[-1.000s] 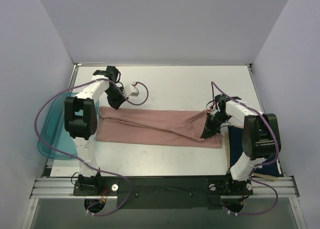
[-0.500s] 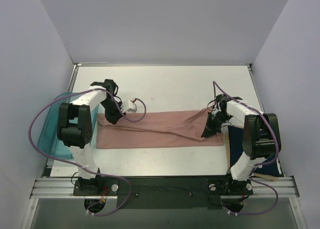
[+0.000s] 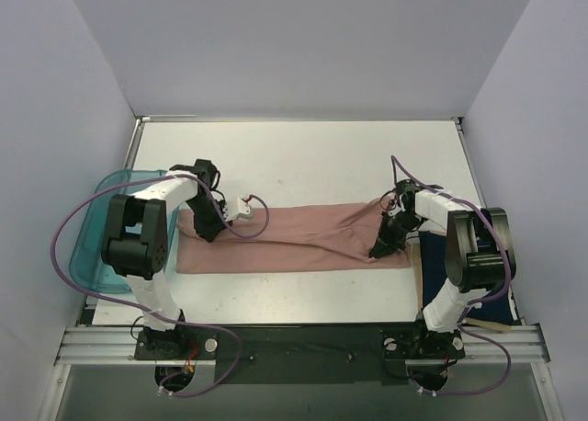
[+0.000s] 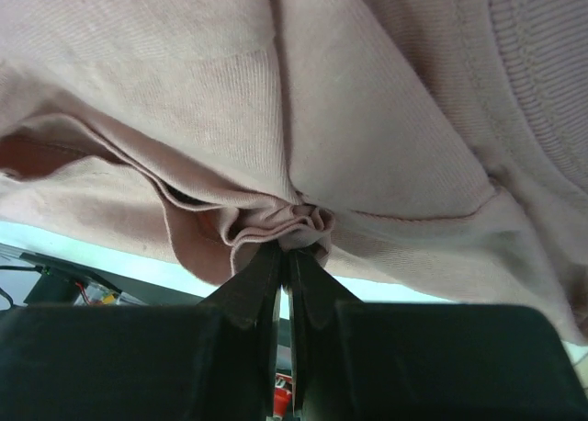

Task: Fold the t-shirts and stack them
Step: Fold the other side of the tshirt into a rectangle

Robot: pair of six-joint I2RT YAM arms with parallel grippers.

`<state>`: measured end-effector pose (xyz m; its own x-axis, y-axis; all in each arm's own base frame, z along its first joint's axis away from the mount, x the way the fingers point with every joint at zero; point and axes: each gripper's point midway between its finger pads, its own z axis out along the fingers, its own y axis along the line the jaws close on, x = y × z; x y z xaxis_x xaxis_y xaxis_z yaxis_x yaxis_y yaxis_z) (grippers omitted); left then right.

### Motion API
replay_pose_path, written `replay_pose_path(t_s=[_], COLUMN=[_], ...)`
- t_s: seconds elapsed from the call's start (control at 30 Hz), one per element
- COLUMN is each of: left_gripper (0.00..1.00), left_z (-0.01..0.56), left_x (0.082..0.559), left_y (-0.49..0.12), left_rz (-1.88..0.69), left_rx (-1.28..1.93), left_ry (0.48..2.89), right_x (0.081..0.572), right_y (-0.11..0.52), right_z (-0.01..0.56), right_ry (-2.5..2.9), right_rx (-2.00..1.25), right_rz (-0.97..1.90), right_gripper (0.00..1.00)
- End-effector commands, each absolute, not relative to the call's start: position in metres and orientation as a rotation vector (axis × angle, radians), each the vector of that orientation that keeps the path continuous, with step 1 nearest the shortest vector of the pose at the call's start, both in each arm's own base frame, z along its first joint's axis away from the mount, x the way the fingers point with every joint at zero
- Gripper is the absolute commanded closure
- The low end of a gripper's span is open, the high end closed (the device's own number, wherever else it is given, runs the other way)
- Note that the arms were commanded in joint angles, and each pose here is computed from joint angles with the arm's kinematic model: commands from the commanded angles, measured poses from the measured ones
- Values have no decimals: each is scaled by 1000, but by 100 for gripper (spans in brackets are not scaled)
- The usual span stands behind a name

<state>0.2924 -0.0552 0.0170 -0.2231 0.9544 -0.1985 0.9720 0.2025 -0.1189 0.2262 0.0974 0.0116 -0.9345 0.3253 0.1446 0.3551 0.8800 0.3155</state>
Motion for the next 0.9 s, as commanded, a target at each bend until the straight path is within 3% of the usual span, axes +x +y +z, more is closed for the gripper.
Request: replay_pose_path(t_s=[0.0,0.07,0.2,0.4,0.57,0.87], left_gripper=[70,61,53,58,60,54], left_z=[46,71,117,189,172,113], left_x=[332,342,332,342,317,305], left_y=[-82,-94,-133,-287,-392,-453], left_rz=[-311,-312,-477,-892,-1076,-1140], left_rx=[1828,1884,1998,1654,1566,1607], left_ry=[2247,2169,2049,1820,1833,1813], right_x=[216,215,210,206,204,198], right_y=[95,94,96,98,98,100], right_z=[6,6,2,-3,-5,-9], right_ry=[-2944,-2946,-2936,-2933,-2930,-2932], right_rx=[-562,-573,-599,-613,-611,-597], right_rz=[-471,-464,-478,-492,-492,-524], right_gripper=[100,100,100,100,100,100])
